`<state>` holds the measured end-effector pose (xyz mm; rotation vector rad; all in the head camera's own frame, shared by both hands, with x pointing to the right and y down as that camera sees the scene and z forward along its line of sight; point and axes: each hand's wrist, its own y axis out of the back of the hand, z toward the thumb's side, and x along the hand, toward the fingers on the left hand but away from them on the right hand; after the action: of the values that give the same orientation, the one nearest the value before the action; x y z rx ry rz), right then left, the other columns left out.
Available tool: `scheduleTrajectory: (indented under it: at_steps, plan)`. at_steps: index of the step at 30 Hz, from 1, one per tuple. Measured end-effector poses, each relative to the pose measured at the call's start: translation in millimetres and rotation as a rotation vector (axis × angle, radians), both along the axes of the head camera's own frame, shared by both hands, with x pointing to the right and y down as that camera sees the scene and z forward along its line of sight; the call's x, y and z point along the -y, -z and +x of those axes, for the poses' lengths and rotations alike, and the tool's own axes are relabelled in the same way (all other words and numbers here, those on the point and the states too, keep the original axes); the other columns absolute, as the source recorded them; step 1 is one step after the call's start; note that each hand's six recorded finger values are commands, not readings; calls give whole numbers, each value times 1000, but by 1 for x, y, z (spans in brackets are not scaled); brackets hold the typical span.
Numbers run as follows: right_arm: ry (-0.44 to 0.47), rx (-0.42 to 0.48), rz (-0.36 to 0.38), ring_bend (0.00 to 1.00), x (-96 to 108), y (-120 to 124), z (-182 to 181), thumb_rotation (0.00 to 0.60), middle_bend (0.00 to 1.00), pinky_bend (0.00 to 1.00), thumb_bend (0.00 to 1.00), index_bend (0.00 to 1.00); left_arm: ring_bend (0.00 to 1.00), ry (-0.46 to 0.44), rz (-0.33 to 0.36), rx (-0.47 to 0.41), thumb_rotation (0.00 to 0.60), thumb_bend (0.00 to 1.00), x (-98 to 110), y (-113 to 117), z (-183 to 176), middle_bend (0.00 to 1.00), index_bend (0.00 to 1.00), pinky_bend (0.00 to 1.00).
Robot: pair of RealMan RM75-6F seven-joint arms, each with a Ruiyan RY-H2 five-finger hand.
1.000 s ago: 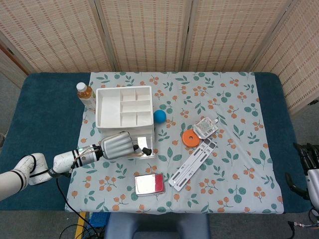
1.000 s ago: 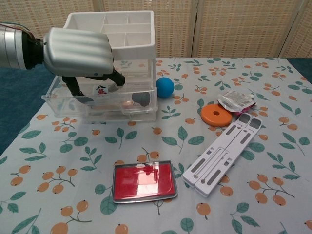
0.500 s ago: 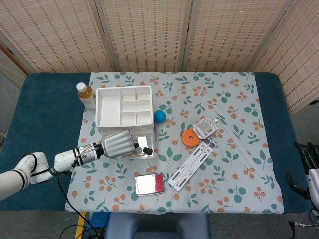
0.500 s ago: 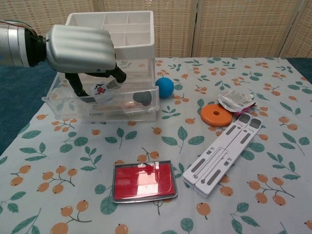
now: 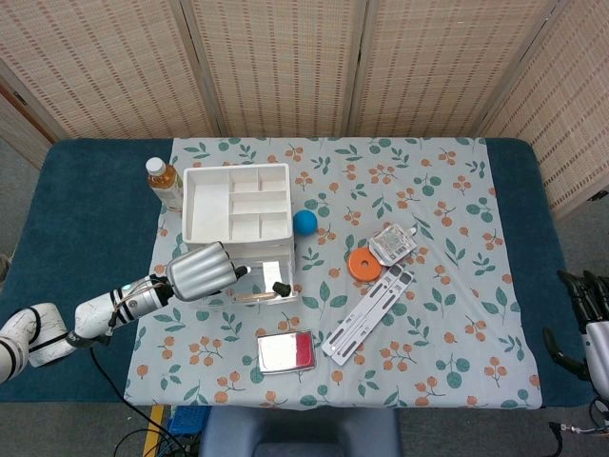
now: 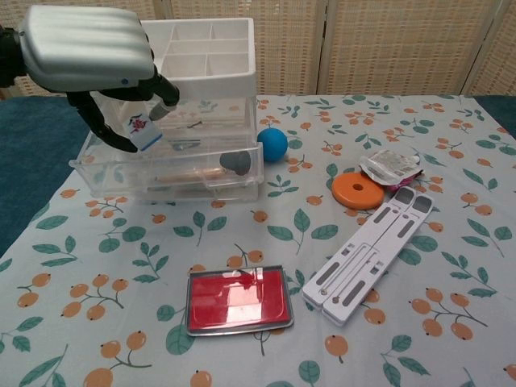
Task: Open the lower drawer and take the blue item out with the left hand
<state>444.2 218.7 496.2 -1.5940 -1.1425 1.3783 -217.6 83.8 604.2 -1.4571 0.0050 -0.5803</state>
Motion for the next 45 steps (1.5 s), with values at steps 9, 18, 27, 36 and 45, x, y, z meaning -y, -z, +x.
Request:
scheduleTrajectory:
  at_steps: [9, 18, 27, 36, 45]
  plan:
    - [13, 12, -1, 0, 3, -3, -1, 600, 113, 23, 432, 0, 1000, 138, 8, -4, 600, 162, -4, 19, -48, 922, 561, 1000]
    - [25, 18, 5, 0, 5, -2, -4, 600, 113, 24, 432, 0, 1000, 333, -16, 41, 600, 163, -11, 21, -111, 922, 560, 1000]
    - [34, 18, 7, 0, 6, -1, -7, 600, 113, 24, 432, 0, 1000, 438, -70, 131, 600, 163, -24, -6, -143, 922, 554, 1000]
    - [27, 11, 9, 0, 4, 2, -7, 600, 113, 23, 432, 0, 1000, 534, -149, 206, 600, 162, -28, -44, -160, 922, 527, 1000]
    - [27, 10, 8, 0, 4, 1, -7, 600, 113, 23, 432, 0, 1000, 587, -193, 194, 600, 163, -31, -58, -161, 911, 402, 1000]
